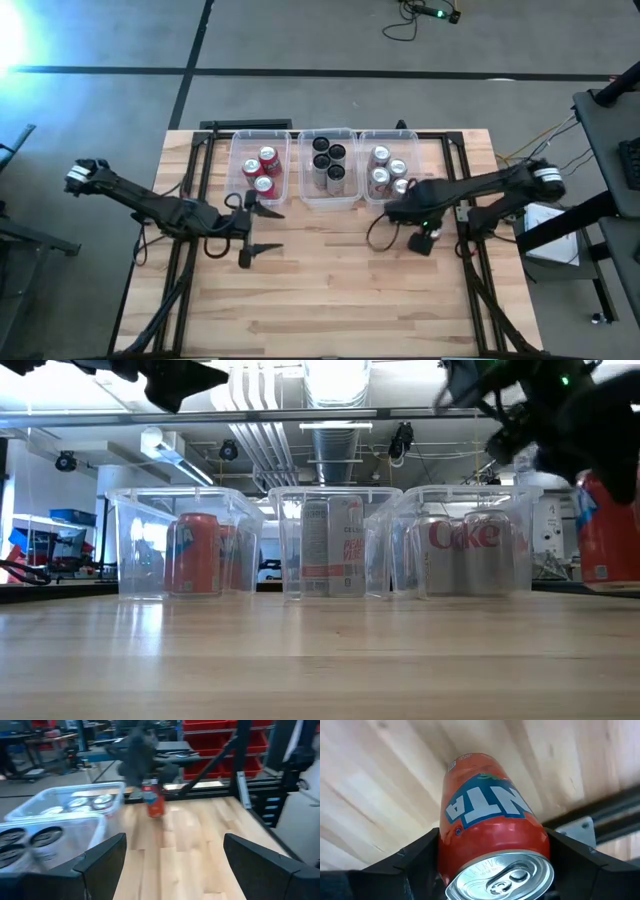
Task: Sort soda cans
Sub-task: Put the red soda can into the left transparent bin
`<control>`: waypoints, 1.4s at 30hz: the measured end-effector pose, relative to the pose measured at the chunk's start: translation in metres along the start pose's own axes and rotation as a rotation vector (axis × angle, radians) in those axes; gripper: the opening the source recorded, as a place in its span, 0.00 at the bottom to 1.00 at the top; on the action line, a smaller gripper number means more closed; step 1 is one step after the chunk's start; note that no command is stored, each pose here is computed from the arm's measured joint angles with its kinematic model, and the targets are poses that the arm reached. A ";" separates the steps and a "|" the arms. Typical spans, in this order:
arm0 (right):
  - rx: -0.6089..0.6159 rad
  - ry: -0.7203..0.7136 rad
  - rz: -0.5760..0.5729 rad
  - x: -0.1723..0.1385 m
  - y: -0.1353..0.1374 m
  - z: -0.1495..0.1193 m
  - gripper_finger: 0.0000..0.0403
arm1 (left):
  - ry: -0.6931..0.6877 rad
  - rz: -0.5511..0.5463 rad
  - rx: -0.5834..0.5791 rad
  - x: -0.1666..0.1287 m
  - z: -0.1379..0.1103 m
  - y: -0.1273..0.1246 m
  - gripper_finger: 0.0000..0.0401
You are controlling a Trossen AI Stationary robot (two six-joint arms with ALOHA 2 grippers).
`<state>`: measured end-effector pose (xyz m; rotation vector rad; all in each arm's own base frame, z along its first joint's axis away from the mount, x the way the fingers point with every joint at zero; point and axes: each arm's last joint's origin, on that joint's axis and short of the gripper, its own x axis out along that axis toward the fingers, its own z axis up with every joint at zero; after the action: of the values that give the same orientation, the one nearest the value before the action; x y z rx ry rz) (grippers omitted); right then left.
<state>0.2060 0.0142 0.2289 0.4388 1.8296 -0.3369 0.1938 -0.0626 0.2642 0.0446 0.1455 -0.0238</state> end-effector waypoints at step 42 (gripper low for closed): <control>-0.933 -0.341 -0.221 -0.054 0.182 0.181 0.77 | 0.397 0.089 -0.197 -0.048 0.009 0.007 0.79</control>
<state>0.4578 0.0888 0.2262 -0.4462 1.4981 0.2940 0.1476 -0.0554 0.2808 -0.1425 0.5420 0.0886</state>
